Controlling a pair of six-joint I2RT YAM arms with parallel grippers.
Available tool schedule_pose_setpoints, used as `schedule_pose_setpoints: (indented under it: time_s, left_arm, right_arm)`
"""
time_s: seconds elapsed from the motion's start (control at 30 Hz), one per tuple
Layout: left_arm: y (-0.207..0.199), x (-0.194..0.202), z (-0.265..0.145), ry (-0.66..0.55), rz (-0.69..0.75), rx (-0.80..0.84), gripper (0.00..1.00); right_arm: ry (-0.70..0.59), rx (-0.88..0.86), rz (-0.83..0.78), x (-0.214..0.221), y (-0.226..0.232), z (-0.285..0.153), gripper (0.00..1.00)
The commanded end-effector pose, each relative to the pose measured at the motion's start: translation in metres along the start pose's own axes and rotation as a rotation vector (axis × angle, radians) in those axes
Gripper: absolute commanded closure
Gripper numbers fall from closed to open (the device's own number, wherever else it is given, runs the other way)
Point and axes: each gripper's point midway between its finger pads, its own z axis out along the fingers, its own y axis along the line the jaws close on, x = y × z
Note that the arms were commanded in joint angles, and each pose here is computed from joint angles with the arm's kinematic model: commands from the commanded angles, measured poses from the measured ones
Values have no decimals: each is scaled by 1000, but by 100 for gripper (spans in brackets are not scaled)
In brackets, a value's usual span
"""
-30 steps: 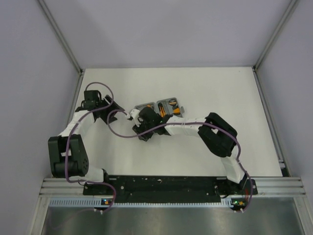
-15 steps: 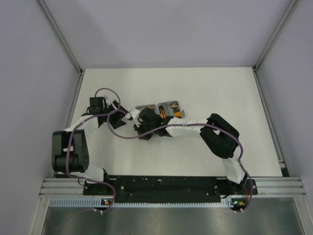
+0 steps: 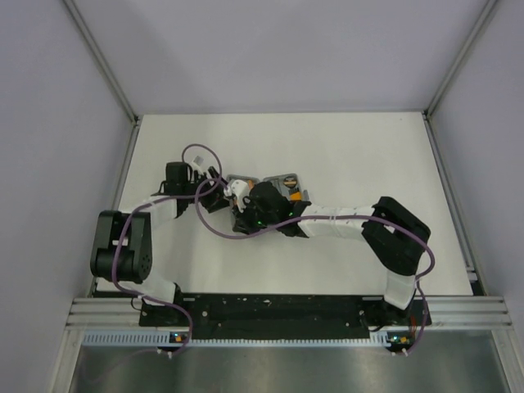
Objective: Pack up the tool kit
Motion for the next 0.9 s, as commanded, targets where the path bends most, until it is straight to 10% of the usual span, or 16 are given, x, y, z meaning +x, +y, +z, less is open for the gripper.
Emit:
schedule_pose_setpoints:
  time_s: [0.0,0.47,0.87]
  left_arm:
    - [-23,2,9,30,91,107,29]
    - [-1,4,20,53,83,-82,73]
    - [-12,-10,19,64,141,-128,76]
  right_arm:
    - [-208,-97,-45,-67,30,-19,100]
    - [-199,-46,11,-67,23,-21,100]
    - [-232,215,118,-69,-14,-66,49]
